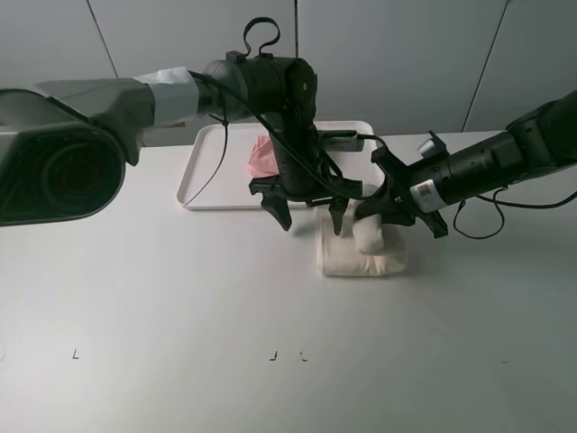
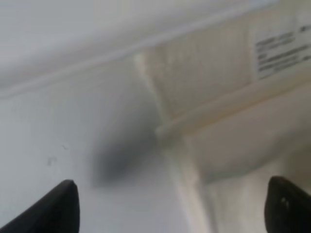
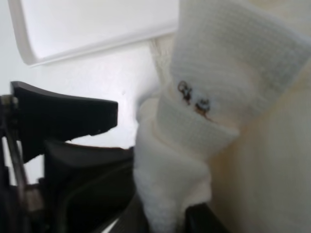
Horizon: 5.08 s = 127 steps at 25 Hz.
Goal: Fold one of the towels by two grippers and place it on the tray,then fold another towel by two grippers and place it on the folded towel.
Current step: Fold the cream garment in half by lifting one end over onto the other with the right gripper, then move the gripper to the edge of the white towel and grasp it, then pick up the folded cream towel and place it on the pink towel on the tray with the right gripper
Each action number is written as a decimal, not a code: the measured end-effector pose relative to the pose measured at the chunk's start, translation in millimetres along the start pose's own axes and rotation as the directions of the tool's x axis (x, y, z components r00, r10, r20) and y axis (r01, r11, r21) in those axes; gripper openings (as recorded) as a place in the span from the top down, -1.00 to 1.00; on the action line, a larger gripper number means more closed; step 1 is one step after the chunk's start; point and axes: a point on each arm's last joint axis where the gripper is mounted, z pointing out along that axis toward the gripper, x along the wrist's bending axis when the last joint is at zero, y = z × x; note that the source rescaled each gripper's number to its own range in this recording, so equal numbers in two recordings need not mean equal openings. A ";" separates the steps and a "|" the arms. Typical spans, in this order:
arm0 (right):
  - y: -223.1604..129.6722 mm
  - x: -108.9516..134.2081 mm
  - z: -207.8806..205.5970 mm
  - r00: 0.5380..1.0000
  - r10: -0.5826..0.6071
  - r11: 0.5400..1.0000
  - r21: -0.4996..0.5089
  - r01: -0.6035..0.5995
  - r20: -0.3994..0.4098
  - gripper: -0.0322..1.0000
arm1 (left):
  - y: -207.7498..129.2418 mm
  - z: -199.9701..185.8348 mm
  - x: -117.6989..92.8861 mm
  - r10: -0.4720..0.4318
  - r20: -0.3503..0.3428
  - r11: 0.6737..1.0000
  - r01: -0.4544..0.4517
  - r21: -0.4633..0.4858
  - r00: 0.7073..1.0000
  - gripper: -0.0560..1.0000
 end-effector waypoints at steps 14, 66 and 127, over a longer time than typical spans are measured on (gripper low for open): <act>1.2 1.4 0.0 1.000 -0.002 1.000 -0.013 0.001 -0.016 0.67 | 34.1 -61.4 43.8 -0.009 0.087 0.988 0.022 -0.156 0.996 -0.97; 6.7 -45.1 0.7 0.998 -0.058 0.997 0.044 0.057 0.018 0.30 | 40.8 -68.9 62.3 0.041 0.209 0.987 -0.007 -0.159 0.977 -0.97; 157.4 102.4 70.1 0.947 -0.166 0.980 -0.156 0.127 -0.275 0.80 | -140.5 -121.9 108.7 0.062 -0.020 0.847 -0.064 -0.527 0.998 -0.97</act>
